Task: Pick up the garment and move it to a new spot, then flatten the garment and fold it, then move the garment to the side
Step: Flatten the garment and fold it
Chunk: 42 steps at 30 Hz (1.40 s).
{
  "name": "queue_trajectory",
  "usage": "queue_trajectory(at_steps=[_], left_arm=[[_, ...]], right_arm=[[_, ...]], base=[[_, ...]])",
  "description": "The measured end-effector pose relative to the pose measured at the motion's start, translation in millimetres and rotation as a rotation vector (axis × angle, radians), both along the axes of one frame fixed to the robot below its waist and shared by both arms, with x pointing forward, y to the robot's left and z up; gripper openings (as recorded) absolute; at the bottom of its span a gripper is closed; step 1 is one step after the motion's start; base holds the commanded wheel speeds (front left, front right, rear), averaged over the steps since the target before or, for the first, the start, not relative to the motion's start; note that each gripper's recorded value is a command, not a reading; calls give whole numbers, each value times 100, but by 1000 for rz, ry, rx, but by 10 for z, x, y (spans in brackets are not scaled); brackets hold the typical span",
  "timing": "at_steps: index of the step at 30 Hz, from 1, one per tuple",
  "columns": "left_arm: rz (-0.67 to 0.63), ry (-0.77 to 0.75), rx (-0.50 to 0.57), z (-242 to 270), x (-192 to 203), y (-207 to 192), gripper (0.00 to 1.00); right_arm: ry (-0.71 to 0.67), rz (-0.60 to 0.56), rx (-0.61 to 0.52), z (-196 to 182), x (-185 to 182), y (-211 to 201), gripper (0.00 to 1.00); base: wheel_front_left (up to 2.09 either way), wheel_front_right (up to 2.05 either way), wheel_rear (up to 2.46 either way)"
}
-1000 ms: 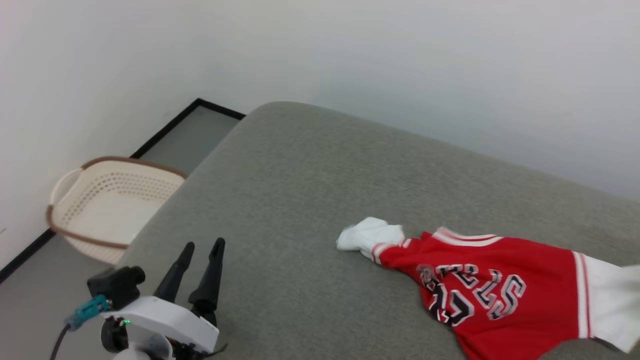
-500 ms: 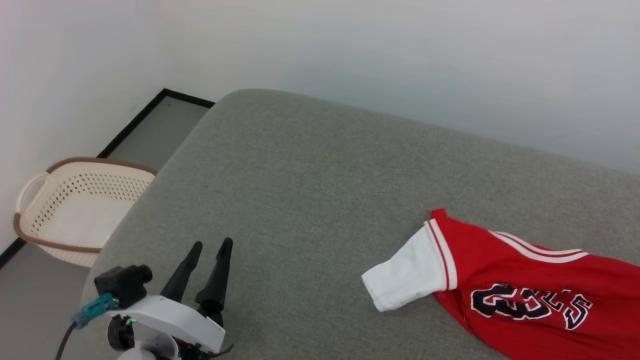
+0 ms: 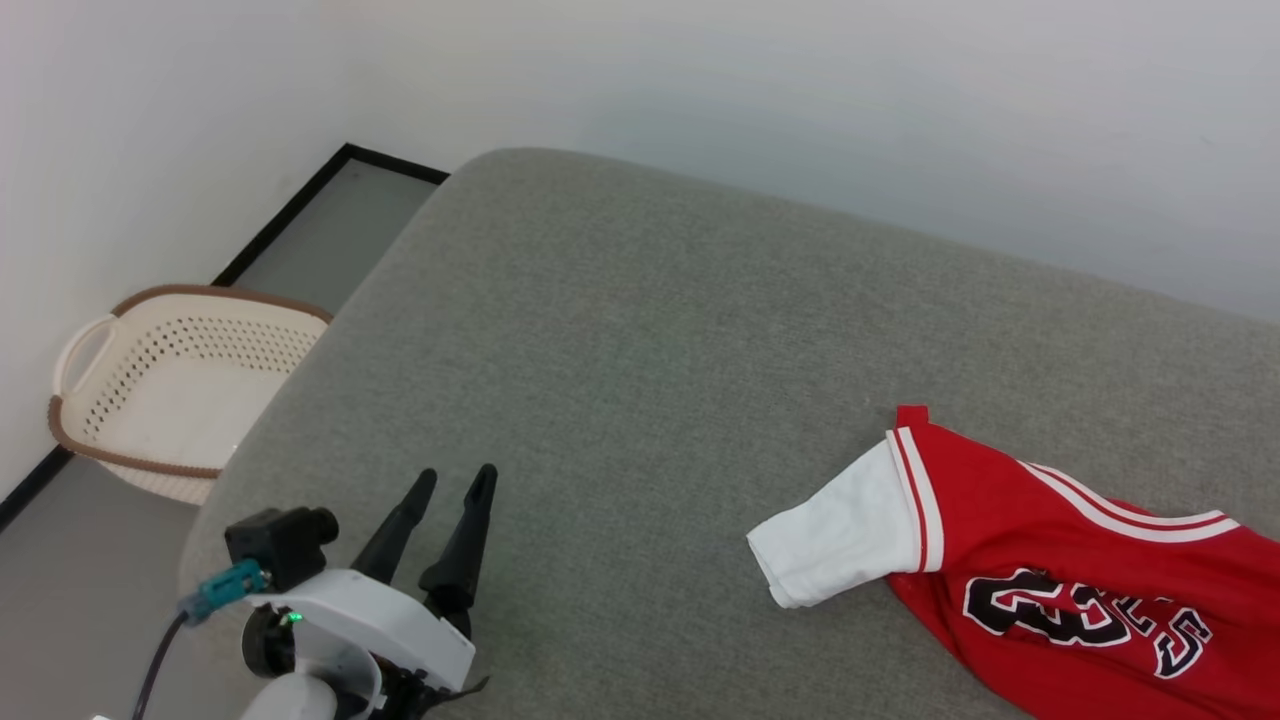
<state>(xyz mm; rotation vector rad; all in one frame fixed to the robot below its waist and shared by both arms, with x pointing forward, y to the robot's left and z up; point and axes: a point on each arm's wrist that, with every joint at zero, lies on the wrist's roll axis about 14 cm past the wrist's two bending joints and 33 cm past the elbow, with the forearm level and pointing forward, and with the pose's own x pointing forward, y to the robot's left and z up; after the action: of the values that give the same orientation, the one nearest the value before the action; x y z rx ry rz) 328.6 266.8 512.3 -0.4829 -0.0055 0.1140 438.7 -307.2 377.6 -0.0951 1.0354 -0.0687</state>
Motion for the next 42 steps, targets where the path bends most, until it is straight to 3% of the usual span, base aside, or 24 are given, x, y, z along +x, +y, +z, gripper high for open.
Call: queue_trajectory(at_steps=[2,3,4,12,21,33,37,40,42], left_arm=[[2,9,7,-14,-18,20,100],[3,9,9,-11,-25,29,100],[3,7,11,-5,-31,33,100],[-34,8,15,-1,-18,-9,100],[-49,-24,7,46,22,-60,100],[-73,-99,-11,209,179,-207,100],[-90,-119,8,260,217,-291,100],[-99,-136,17,299,242,-345,100],[-113,-138,26,289,240,-406,100]], right_arm=[[-1,-3,0,2,7,12,41],[0,4,-7,11,8,16,78],[5,8,-11,24,8,24,100],[14,58,-60,282,64,33,100],[-152,75,-100,720,67,-234,100],[-674,180,-26,1067,-44,-59,100],[-769,196,19,1097,-114,128,100],[-923,206,70,1425,-68,317,100],[-949,202,87,1334,-238,410,100]], base=[[0,0,0],[0,0,0],[0,0,0],[0,0,0],[0,0,0],[0,0,0],[0,0,0],[0,0,0],[0,0,0]])
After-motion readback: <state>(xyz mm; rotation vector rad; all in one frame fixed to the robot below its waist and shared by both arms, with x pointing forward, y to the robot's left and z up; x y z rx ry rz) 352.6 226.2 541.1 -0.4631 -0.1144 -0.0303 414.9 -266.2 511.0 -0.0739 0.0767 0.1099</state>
